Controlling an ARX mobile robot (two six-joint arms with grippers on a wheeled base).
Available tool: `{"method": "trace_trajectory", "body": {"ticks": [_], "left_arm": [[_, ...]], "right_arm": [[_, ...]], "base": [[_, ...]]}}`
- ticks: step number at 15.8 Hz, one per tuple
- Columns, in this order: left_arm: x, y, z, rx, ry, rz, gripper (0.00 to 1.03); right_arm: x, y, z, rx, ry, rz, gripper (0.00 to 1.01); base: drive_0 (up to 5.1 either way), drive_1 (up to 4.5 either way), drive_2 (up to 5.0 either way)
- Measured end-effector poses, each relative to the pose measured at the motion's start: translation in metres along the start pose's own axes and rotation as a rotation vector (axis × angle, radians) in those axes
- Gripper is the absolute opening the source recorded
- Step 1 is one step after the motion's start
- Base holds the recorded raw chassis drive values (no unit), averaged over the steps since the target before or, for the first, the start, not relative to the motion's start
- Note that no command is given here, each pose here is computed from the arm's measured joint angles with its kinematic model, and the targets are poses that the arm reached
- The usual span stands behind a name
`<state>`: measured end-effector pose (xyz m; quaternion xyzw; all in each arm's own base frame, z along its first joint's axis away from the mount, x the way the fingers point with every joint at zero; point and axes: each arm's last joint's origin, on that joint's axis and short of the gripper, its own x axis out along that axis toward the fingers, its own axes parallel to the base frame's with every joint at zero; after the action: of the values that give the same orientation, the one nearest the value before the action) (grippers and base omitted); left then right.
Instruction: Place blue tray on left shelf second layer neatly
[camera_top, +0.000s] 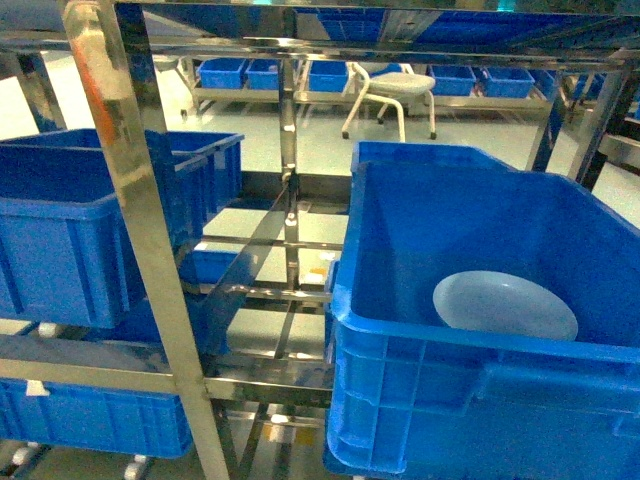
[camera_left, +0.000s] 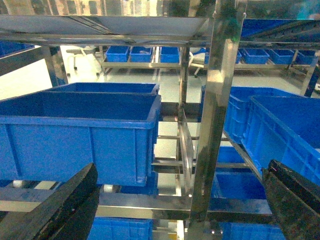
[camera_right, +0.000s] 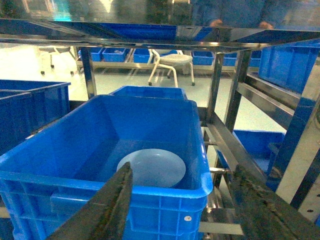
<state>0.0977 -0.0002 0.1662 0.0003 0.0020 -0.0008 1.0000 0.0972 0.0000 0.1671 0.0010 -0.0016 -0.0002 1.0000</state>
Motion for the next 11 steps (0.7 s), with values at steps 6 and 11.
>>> {"method": "trace_trajectory", "body": {"ticks": [6,11], "left_arm": [[0.0000,0.0000,0.0000,0.000,0.000,0.000,0.98],[0.0000,0.0000,0.0000,0.000,0.000,0.000,0.98]], "right_arm": [[0.0000,0.0000,0.0000,0.000,0.000,0.000,0.98],[0.0000,0.0000,0.0000,0.000,0.000,0.000,0.98]], "base": [[0.0,0.00,0.0],[0.0,0.00,0.0]]}}
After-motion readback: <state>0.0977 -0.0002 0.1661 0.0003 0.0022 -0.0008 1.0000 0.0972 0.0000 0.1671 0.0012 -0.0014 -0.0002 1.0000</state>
